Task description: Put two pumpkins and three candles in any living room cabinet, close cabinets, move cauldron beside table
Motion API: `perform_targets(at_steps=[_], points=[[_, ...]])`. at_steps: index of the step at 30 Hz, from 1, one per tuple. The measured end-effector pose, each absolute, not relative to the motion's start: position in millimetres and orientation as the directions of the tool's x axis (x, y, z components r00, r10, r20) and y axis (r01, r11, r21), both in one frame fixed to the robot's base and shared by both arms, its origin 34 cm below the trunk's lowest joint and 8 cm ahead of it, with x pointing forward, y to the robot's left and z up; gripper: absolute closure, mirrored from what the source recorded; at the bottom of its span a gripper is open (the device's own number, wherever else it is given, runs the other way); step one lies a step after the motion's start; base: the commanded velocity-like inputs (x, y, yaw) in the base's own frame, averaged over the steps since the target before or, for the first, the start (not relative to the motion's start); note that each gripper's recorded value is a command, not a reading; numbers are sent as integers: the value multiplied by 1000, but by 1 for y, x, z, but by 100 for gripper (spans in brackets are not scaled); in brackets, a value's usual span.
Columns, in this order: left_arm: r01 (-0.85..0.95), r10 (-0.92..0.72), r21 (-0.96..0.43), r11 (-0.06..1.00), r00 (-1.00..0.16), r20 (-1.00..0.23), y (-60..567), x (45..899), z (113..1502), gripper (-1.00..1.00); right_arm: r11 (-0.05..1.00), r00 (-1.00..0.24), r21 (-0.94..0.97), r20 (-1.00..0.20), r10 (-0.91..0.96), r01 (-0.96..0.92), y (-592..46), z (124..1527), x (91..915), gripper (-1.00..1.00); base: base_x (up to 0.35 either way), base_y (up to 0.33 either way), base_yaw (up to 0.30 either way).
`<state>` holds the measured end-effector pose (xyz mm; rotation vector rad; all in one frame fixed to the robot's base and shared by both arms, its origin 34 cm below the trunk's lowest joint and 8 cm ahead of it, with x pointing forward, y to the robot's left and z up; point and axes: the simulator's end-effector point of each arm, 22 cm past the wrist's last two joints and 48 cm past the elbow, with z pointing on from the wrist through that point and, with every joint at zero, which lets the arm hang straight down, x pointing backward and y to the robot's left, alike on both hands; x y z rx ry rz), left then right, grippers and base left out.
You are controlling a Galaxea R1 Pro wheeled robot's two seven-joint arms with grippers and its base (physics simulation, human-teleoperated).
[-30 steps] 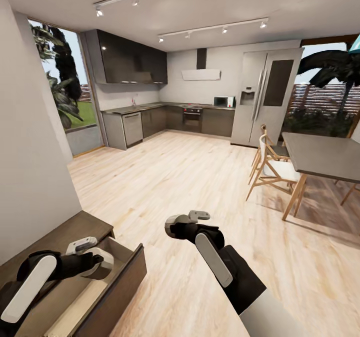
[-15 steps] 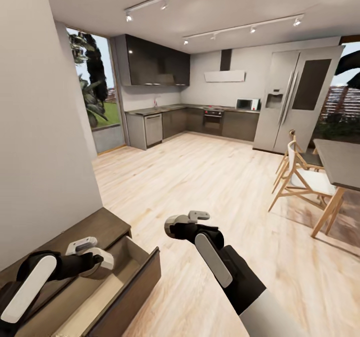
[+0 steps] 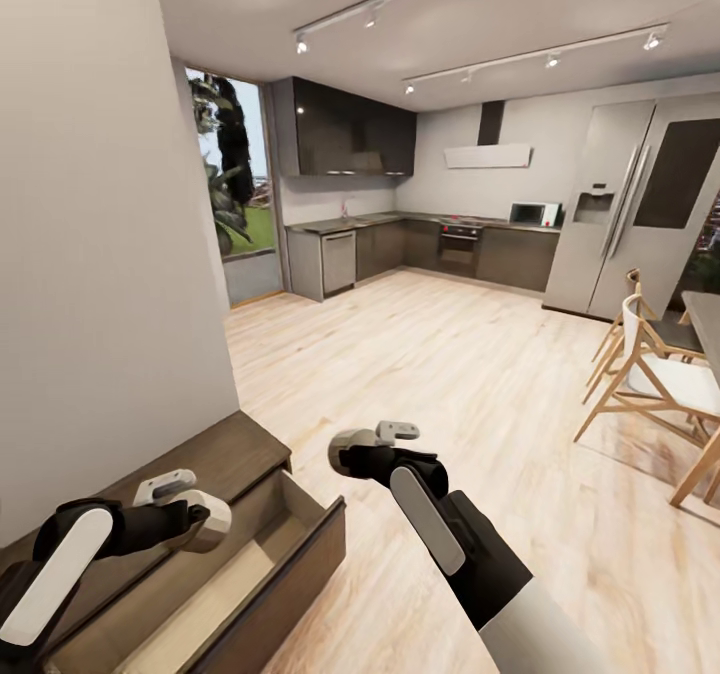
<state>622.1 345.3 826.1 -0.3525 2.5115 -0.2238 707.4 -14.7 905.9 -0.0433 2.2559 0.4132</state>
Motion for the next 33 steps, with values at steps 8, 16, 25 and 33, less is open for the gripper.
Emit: perform_targets(at_steps=[8, 16, 25, 33], points=[[-200, -299, -237, 951, -793, -531, 345, 622, 838, 100, 929, -661, 309, -743, 104, -202, -5, 922, 705, 100, 0, 0, 143], [-199, -298, -237, 951, -792, -532, 345, 622, 842, 100, 929, -663, 308, -742, 100, -204, -4, 924, 705, 100, 0, 0, 279], [-195, -294, -236, 952, -794, -533, 344, 622, 842, 100, 928, -663, 310, -741, 101, -206, -3, 924, 704, 100, 0, 0, 283], [-194, -291, -231, 953, -794, -533, 344, 622, 842, 100, 928, -664, 311, -741, 101, -206, -3, 924, 704, 100, 54, -60, 287]])
